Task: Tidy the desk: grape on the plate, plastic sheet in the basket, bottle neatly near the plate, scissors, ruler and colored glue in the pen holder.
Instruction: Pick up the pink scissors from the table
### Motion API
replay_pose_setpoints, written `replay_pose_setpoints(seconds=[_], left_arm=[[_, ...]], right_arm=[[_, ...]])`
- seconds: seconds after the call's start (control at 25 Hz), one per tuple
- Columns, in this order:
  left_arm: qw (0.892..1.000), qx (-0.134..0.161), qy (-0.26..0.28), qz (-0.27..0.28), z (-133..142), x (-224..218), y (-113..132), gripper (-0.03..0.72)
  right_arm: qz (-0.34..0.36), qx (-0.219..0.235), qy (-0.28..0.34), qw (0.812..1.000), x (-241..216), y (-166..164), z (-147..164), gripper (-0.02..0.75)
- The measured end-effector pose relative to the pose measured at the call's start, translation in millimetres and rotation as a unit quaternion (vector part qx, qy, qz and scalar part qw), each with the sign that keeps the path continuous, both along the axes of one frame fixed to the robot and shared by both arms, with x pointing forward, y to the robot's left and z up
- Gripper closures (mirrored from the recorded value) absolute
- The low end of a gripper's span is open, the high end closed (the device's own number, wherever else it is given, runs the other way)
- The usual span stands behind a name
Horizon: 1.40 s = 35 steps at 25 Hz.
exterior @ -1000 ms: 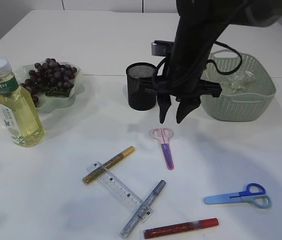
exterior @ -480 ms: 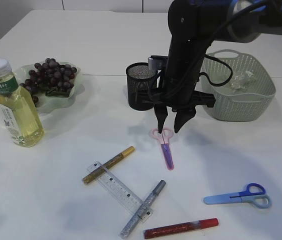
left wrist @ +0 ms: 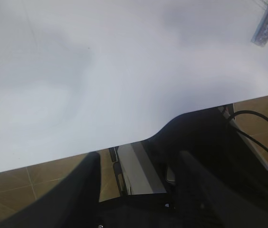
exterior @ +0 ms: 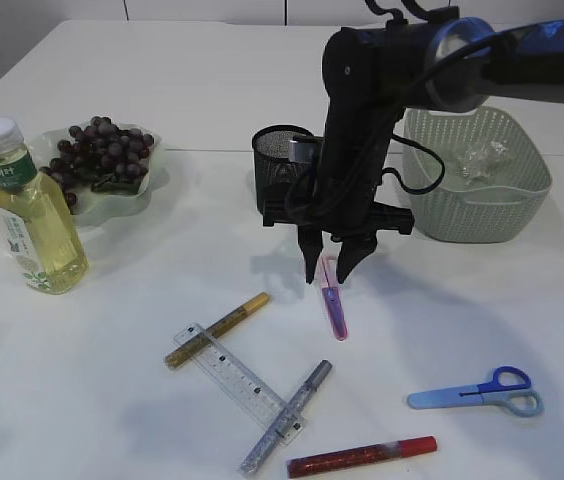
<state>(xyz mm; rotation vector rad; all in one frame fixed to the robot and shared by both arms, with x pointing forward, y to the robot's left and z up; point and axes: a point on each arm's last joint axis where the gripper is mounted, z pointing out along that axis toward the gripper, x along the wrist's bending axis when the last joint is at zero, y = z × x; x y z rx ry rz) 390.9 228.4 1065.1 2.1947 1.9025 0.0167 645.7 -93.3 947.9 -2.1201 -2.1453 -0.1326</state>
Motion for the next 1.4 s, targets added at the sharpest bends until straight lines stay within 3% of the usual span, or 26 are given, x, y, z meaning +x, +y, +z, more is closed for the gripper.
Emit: replay_pose_setpoints(seconds=[1.4], left_arm=[[1.000, -0.002, 0.002, -0.002, 0, 0, 0, 0.316]], right_arm=[[0.015, -0.043, -0.005, 0.999, 10, -4, -21, 0.393]])
